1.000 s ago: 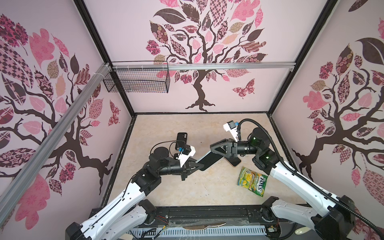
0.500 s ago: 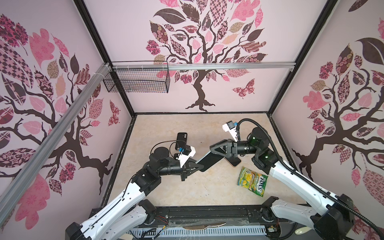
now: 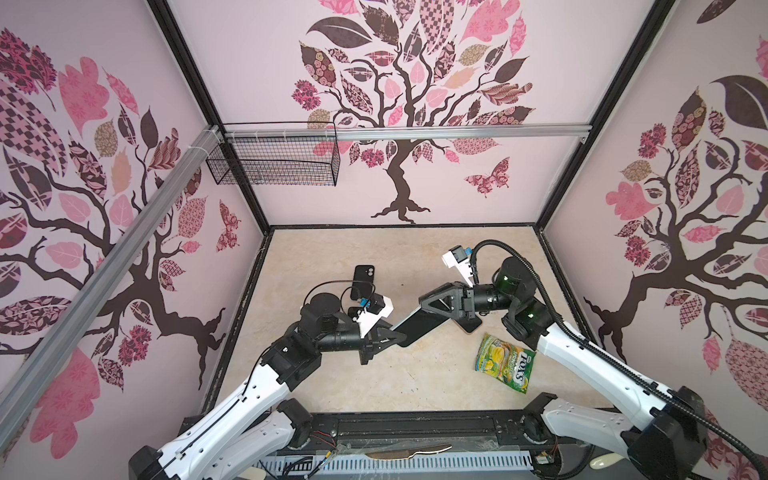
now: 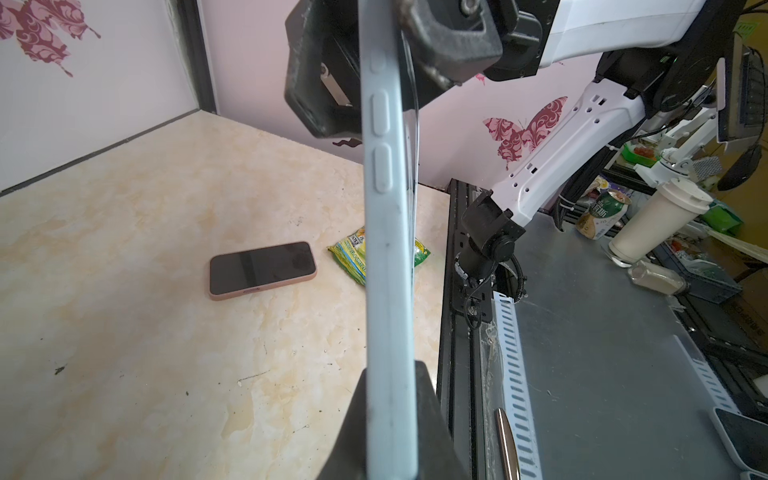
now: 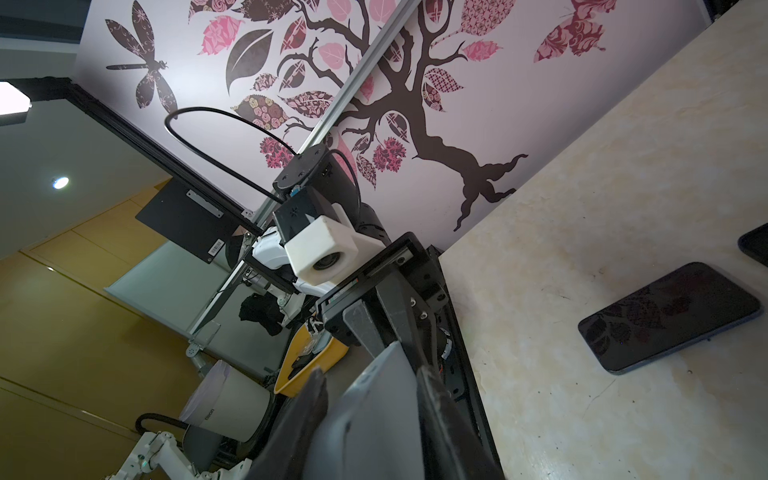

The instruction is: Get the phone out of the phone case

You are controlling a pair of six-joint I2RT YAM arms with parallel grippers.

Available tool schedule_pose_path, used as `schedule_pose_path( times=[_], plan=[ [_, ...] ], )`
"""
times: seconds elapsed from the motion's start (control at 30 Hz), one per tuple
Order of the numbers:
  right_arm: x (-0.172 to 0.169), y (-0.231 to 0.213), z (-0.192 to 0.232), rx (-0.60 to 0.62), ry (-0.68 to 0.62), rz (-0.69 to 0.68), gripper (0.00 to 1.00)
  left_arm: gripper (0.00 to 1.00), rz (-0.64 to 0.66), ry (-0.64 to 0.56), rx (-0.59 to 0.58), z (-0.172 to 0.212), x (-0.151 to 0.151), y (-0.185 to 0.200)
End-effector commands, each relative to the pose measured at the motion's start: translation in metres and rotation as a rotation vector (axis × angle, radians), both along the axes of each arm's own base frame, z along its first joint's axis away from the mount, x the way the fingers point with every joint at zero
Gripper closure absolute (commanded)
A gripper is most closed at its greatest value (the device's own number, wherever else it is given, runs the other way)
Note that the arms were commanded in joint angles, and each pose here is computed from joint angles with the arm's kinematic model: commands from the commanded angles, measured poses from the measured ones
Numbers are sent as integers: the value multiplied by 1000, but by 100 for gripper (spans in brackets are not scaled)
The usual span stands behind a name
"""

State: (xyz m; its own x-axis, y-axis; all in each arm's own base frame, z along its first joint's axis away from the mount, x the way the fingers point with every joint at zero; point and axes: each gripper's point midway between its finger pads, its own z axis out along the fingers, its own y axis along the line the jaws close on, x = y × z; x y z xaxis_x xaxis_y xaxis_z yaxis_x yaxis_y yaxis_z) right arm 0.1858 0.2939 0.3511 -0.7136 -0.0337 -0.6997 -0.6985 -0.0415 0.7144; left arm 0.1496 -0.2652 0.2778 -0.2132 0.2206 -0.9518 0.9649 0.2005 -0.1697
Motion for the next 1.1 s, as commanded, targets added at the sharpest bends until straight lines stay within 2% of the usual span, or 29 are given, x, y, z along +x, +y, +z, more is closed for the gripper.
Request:
schedule_pose_path(
  times=[0.0, 1.07],
  plan=[
    [17, 2, -38, -97, 249, -94, 64, 100, 21, -327, -68, 59, 11, -1],
    [18, 1, -54, -97, 335, -110, 67, 100, 166, -549, 26, 92, 40, 11]
  ],
)
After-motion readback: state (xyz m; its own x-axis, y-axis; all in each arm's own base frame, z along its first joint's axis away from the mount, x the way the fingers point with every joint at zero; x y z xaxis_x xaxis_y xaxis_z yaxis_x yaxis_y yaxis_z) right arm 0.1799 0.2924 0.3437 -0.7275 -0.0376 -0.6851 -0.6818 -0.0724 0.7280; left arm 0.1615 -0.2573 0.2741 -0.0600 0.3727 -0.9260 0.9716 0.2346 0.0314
